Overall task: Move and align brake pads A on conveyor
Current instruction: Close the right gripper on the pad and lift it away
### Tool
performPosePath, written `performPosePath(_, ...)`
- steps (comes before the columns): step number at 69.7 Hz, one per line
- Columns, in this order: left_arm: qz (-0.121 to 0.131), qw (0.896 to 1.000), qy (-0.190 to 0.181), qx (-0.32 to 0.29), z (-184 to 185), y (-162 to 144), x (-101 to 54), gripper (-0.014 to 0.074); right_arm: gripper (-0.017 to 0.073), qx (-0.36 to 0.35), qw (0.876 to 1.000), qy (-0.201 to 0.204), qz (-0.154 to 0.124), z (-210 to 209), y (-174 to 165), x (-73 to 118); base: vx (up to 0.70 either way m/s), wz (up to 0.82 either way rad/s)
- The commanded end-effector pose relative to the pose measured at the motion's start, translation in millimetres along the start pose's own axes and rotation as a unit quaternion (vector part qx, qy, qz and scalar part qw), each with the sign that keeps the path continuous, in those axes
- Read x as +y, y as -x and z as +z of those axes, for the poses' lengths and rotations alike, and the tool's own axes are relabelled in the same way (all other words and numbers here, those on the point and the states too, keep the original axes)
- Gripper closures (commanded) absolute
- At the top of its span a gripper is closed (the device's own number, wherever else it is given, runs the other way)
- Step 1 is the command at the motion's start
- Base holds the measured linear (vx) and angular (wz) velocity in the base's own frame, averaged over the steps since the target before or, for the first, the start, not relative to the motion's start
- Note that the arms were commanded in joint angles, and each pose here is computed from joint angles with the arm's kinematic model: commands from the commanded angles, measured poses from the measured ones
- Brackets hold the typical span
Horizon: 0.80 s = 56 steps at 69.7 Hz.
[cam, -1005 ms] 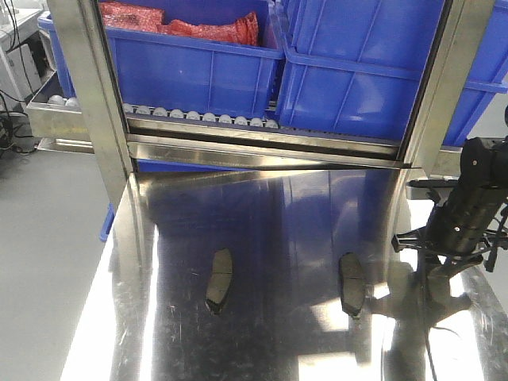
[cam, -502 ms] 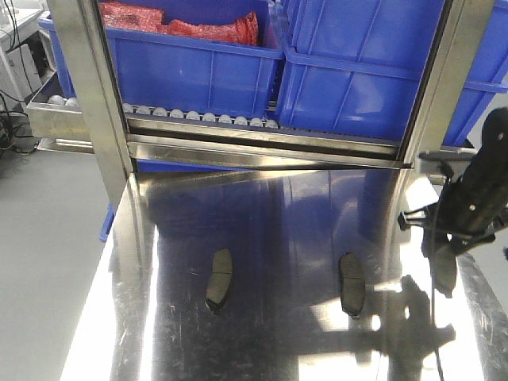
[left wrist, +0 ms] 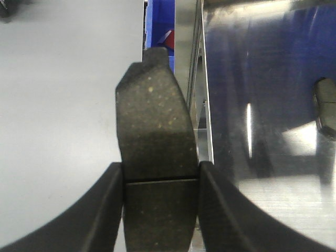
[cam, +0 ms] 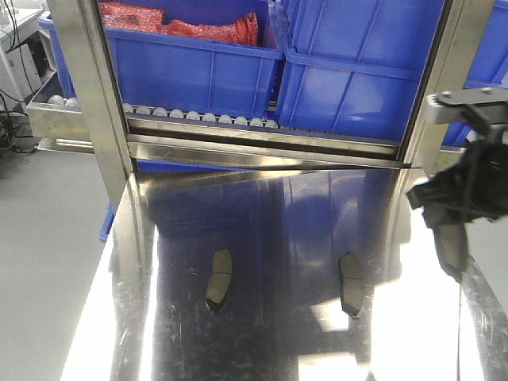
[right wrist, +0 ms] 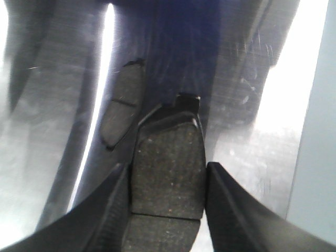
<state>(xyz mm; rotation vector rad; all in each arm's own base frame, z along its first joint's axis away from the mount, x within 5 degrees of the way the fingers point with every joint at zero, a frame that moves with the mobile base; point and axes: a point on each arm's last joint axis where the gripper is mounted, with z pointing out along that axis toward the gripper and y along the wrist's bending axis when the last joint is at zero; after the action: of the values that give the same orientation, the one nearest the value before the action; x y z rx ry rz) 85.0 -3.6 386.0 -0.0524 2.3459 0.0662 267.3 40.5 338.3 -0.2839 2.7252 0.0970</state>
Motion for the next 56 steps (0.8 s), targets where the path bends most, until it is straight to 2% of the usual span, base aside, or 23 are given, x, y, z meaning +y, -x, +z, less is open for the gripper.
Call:
performPosePath(1,-0.002,0.999,-0.001,-0.041,-6,10,1.1,0.0600,0.0566,-0.072,0.997,0.000,-0.006,-35,-16,4.1,0.00,0.00)
performPosePath(15,-0.002,0.999,-0.001,-0.041,-6,10,1.1,0.0600,0.0566,-0.123,0.992,-0.003,-0.007,-66,-68,9.1,0.00,0.00)
performPosePath(32,-0.002,0.999,-0.001,-0.041,-6,10,1.1,0.0600,0.0566,-0.190,0.982,-0.004,-0.002,-82,-120,13.6,0.00,0.00)
performPosePath(44,-0.002,0.999,-0.001,-0.041,-6,10,1.1,0.0600,0.0566,-0.218,0.976,-0.003,0.002,-85,-143,15.4,0.00,0.00)
performPosePath(56,-0.002,0.999,-0.001,-0.041,-6,10,1.1,0.0600,0.0566,-0.236,0.972,-0.004,0.001,-91,-150,16.2,0.00,0.00)
